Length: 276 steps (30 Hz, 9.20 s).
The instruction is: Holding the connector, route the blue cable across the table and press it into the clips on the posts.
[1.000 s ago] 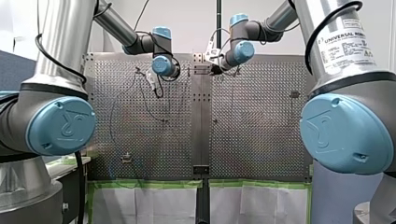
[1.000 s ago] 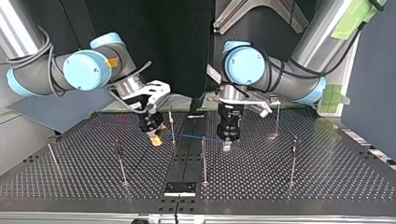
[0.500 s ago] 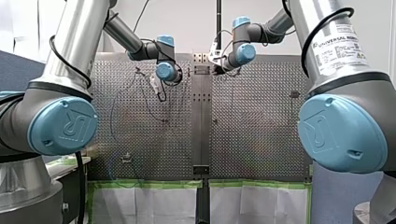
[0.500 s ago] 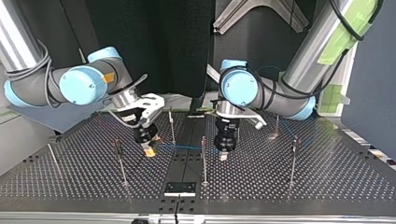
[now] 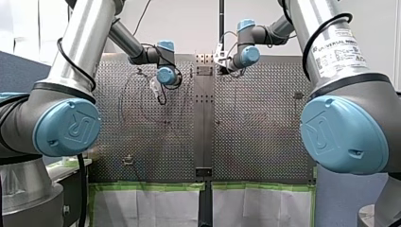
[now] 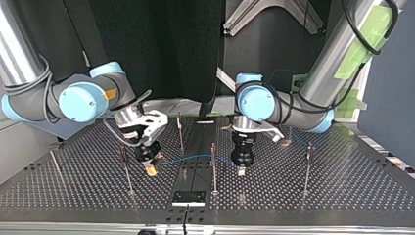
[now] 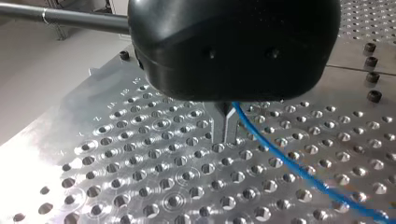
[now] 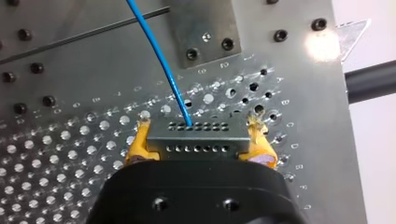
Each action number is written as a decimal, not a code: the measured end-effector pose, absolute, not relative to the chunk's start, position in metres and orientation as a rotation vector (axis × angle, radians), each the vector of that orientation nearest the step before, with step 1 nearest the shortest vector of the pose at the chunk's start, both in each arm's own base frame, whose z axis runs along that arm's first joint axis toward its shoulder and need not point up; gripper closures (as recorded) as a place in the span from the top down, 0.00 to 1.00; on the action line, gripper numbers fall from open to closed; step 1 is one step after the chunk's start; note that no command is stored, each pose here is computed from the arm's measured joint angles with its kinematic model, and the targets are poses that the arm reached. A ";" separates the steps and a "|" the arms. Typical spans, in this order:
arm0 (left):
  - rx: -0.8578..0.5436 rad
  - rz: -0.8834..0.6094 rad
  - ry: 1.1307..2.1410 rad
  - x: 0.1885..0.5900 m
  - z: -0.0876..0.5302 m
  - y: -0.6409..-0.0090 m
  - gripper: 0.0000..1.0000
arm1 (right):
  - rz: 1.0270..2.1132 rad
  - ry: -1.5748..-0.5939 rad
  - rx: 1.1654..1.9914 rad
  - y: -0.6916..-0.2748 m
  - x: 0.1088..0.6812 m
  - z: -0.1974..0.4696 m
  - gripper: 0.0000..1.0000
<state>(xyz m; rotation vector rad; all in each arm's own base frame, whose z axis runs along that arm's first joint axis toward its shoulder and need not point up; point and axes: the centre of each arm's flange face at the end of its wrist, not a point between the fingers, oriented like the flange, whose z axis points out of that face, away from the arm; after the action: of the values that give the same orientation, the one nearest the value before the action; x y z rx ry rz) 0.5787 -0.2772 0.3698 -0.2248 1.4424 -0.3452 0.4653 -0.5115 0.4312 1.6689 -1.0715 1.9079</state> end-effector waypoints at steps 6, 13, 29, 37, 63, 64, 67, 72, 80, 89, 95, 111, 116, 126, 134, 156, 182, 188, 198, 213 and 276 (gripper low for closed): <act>-0.209 -0.355 1.474 0.575 0.367 -0.281 0.57 | 1.905 -1.066 1.670 -0.512 0.465 0.433 0.00; -0.197 -0.345 1.525 0.568 0.362 -0.284 1.00 | 1.893 -1.067 1.673 -0.511 0.464 0.433 0.00; -0.178 -0.335 1.635 0.517 0.371 -0.285 1.00 | 1.843 -1.084 1.649 -0.503 0.454 0.449 0.00; -0.173 -0.330 1.692 0.486 0.374 -0.278 1.00 | 1.814 -1.109 1.646 -0.499 0.448 0.452 0.00; -0.066 -0.413 1.622 0.389 0.479 -0.293 1.00 | 1.745 -1.166 1.597 -0.497 0.428 0.455 0.00; -0.067 -0.418 1.608 0.386 0.485 -0.295 1.00 | 1.743 -1.167 1.598 -0.496 0.427 0.454 0.00; -0.067 -0.426 1.581 0.382 0.496 -0.304 1.00 | 1.741 -1.167 1.601 -0.495 0.428 0.453 0.00; -0.066 -0.428 1.565 0.385 0.500 -0.326 1.00 | 1.740 -1.163 1.607 -0.493 0.430 0.452 0.00; -0.043 -0.427 1.596 0.385 0.474 -0.366 1.00 | 1.740 -1.163 1.607 -0.493 0.430 0.451 0.00; 0.006 -0.452 1.621 0.386 0.453 -0.407 1.00 | 1.739 -1.165 1.603 -0.495 0.428 0.451 0.00; -0.017 -0.437 1.605 0.402 0.457 -0.412 1.00 | 1.738 -1.166 1.601 -0.496 0.427 0.451 0.00; -0.034 -0.381 1.612 0.449 0.441 -0.426 1.00 | 1.738 -1.165 1.600 -0.497 0.427 0.451 0.00; -0.043 -0.374 1.608 0.457 0.440 -0.427 1.00 | 1.738 -1.164 1.601 -0.497 0.427 0.450 0.00; -0.077 -0.374 1.560 0.478 0.461 -0.423 1.00 | 1.738 -1.165 1.603 -0.498 0.427 0.450 0.00; -0.051 -0.378 1.592 0.490 0.447 -0.431 1.00 | 1.738 -1.167 1.602 -0.498 0.427 0.449 0.00; -0.068 -0.326 1.614 0.535 0.425 -0.443 1.00 | 1.740 -1.168 1.604 -0.499 0.427 0.448 0.00; -0.107 -0.173 1.624 0.540 0.413 -0.443 0.00 | 1.741 -1.168 1.609 -0.499 0.428 0.447 0.00; -0.115 -0.160 1.630 0.536 0.412 -0.445 0.00 | 1.744 -1.166 1.613 -0.497 0.431 0.446 0.00; -0.128 -0.099 1.672 0.512 0.399 -0.444 0.00 | 1.724 -1.181 1.644 -0.491 0.432 0.432 0.00; -0.138 -0.173 1.665 0.494 0.359 -0.451 0.00 | 1.644 -1.217 1.728 -0.481 0.425 0.388 0.00; -0.024 -0.405 1.767 0.447 0.116 -0.413 0.00 | 1.552 -1.336 1.844 -0.482 0.381 0.194 0.00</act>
<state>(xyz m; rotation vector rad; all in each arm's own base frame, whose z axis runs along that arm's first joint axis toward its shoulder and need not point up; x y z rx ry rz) 0.4473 -0.4134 0.1157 -0.0238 1.7665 -0.4049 0.3809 -0.4819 0.1945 1.8442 -1.3360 1.5516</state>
